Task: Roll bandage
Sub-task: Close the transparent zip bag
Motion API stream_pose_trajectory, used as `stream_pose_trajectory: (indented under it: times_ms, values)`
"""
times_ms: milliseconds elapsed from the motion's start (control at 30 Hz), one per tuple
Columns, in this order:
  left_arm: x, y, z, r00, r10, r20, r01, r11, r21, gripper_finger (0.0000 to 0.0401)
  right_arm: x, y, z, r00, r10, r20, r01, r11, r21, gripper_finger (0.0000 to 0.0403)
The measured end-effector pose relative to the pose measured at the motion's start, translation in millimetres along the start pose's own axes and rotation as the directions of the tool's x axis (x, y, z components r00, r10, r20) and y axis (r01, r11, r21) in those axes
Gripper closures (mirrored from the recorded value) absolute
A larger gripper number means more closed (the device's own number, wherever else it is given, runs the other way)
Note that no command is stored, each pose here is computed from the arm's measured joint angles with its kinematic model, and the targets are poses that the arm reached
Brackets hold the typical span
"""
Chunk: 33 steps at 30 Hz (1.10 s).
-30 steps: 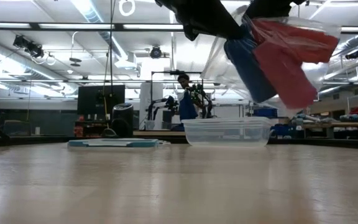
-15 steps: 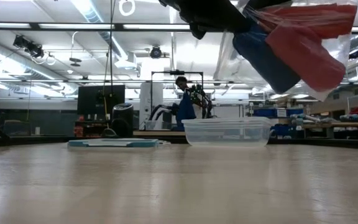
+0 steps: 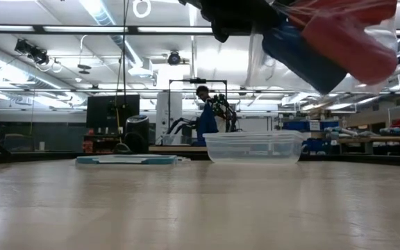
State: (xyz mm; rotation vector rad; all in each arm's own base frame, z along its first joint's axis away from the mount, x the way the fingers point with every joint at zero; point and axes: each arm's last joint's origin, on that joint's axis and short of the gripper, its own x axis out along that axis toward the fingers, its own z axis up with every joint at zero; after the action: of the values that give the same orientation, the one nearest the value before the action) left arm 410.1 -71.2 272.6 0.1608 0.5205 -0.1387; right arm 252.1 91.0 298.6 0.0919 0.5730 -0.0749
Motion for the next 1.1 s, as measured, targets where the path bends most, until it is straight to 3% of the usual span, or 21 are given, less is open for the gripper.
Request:
stream_pose_trajectory:
  times_ms: [133,267,633,800,1100]
  values:
    - [-8.8,1.9,4.2,1.000,-0.001,0.007,0.001,1.000,-0.019,0.0248,-2.7,2.4,-0.7,1.000,-0.020,0.007,0.020,1.000,0.008,0.0403]
    - [-23.5,4.4,11.1,1.000,0.004,0.017,-0.004,1.000,-0.027,0.0229,-9.0,6.0,-2.7,0.999,-0.034,0.011,0.034,0.999,0.007,0.0403]
    - [-66.2,4.9,25.5,0.999,0.035,0.022,-0.034,0.999,-0.026,0.0231,-18.5,9.1,-11.0,0.996,-0.087,-0.021,0.087,0.996,0.025,0.0403]
    - [-67.1,1.2,16.9,0.997,0.039,-0.070,-0.041,0.998,-0.037,0.0231,-20.7,12.7,-12.6,0.993,-0.115,-0.003,0.115,0.993,0.022,0.0403]
    - [-61.9,-9.6,3.7,0.992,0.078,-0.102,-0.083,0.996,-0.039,0.0232,-21.8,14.3,-13.9,0.992,-0.125,0.001,0.125,0.992,0.035,0.0403]
